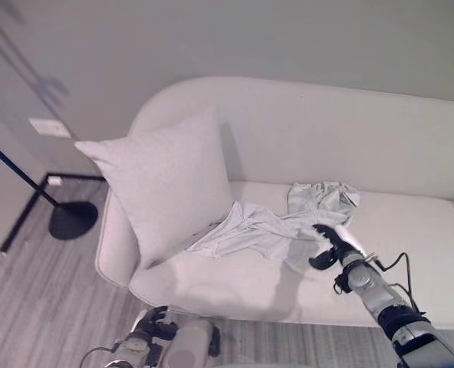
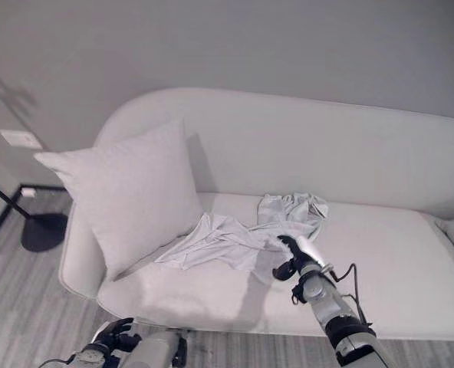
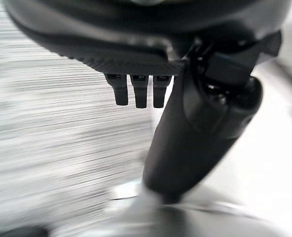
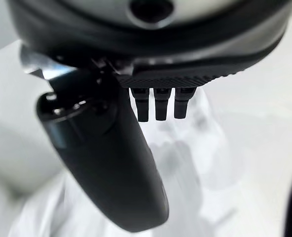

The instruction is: Hang the clothes on the sofa on the clothes rack.

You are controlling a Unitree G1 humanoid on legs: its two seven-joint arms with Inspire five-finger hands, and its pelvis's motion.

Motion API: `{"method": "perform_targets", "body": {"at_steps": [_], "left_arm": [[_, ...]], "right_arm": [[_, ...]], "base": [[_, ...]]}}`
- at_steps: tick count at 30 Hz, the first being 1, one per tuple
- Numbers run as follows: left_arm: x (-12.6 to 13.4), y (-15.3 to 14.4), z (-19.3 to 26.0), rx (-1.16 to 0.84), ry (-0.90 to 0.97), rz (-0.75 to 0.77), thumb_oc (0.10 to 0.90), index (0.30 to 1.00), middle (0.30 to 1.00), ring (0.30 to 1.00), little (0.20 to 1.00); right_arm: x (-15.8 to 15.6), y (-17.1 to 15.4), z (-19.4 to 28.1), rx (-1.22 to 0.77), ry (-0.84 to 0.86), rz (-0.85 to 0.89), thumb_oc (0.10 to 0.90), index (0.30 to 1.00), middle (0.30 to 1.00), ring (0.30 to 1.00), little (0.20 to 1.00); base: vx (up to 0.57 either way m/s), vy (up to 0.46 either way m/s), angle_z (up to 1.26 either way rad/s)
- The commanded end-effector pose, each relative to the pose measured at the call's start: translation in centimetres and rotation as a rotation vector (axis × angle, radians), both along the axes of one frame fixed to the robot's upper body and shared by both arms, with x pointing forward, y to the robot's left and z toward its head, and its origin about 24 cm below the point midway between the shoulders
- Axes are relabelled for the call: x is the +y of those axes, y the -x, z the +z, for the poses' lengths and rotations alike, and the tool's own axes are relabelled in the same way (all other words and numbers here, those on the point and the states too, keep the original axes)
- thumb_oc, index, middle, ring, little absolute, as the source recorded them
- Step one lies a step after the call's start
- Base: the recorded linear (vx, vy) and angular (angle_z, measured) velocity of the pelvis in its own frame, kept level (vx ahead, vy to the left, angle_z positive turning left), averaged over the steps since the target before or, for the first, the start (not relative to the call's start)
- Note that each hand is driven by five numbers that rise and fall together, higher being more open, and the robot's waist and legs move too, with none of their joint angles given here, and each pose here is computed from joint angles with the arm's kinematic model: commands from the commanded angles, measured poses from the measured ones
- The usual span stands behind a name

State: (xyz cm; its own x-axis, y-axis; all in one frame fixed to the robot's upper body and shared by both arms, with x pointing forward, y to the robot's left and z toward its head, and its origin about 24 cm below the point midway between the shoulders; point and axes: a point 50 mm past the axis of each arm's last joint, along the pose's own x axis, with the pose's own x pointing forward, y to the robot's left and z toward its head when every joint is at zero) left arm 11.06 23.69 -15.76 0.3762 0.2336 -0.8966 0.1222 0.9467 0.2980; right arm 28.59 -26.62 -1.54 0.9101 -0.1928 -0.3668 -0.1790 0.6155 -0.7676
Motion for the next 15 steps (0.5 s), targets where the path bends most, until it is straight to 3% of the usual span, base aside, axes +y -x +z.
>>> {"method": "perform_targets", "body": {"at_steps": [1,3,8,10,15], "left_arm": [[0.1,6.0,-1.1,0.162,-0.016,-0.019,0.800,0.900,0.900,0.900,0.900],[0.6,5.5,-0.9,0.148,-0.033,-0.019,0.800,0.900,0.900,0.900,0.900],[1.3,-0.5,0.7,-0.046,-0.074,-0.126,0.800,0.900,0.900,0.900,0.900],[1.6,-0.9,0.9,-0.093,-0.087,-0.066,0.800,0.900,0.900,0.900,0.900],[0.8,1.8,0.0,-0.037,-0.043,0.029,0.800,0.900,0.900,0.900,0.900]], "right_arm": [[-0.4,-1.9,3.1,-0.157,0.071,0.009,0.800,0.900,0.900,0.900,0.900],[-0.4,-1.8,2.9,-0.151,0.067,0.015,0.800,0.900,0.900,0.900,0.900],[0.3,-1.0,2.1,-0.113,0.059,0.088,0.800,0.900,0.900,0.900,0.900],[0.3,0.0,0.7,-0.080,-0.009,0.050,0.800,0.900,0.900,0.900,0.900],[2.7,2.5,-2.9,0.029,-0.121,0.046,0.800,0.900,0.900,0.900,0.900]], "base": [[0.33,0.125,0.19],[0.27,0.105,0.46],[0.27,-0.079,0.71],[0.12,-0.116,0.28],[0.07,-0.091,0.33]]}}
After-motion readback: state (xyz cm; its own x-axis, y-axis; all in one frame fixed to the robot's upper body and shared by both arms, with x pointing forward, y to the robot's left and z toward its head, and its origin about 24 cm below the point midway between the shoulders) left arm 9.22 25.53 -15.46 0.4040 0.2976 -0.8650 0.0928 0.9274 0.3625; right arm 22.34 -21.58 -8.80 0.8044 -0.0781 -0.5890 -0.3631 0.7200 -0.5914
